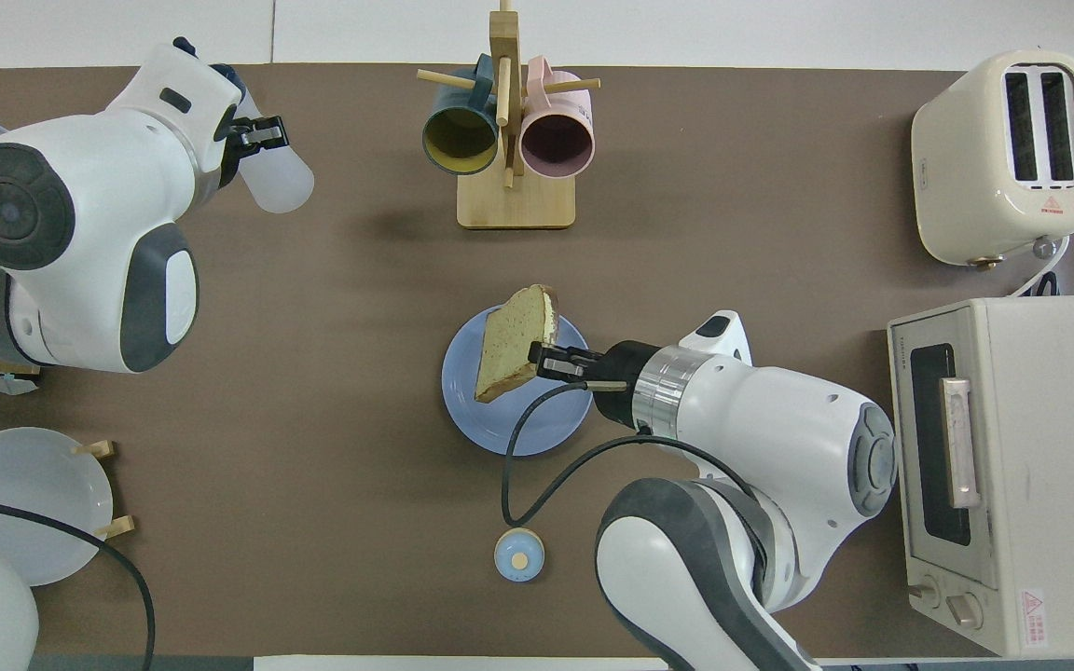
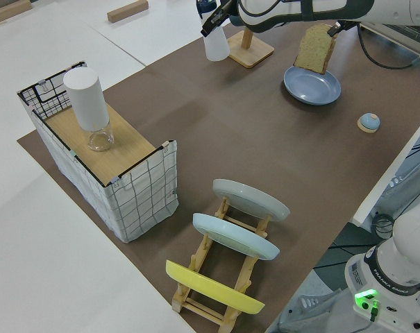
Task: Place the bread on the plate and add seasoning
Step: 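Lower the toast onto the plate with the right gripper while the left gripper retracts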
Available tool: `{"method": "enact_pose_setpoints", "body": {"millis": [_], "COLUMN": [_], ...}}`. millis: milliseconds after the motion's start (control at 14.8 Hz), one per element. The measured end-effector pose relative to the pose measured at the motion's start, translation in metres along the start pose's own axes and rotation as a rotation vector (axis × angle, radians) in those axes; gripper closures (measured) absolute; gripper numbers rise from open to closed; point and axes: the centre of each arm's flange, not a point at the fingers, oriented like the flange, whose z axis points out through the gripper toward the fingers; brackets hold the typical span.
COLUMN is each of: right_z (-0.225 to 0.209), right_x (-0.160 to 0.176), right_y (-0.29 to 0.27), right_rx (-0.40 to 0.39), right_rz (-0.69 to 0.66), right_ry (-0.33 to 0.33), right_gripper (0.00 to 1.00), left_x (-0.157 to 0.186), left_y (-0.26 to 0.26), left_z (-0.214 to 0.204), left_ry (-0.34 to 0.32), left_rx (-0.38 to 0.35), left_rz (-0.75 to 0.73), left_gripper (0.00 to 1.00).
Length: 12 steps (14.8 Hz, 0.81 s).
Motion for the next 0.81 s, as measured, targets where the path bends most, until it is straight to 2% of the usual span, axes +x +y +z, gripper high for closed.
{"method": "enact_pose_setpoints", "body": {"millis": [542, 813], "right_z": [0.03, 0.034], "right_x": [-0.011, -0.014], "right_y": [0.021, 0.029], "right_rx": [-0.009, -0.017], "right_rz": [-0.029, -0.059], "right_ry": [0.003, -0.005], "right_gripper": [0.93, 0.93], "left_x": [-0.003, -0.014], "left_y": [-0.013, -0.009], "left_z": [-0.077, -0.102], "left_ry": [-0.17, -0.243], "left_rx": [-0.035, -0.062], "left_rz": [0.224, 0.312], "left_gripper": [0.54, 0.53]}}
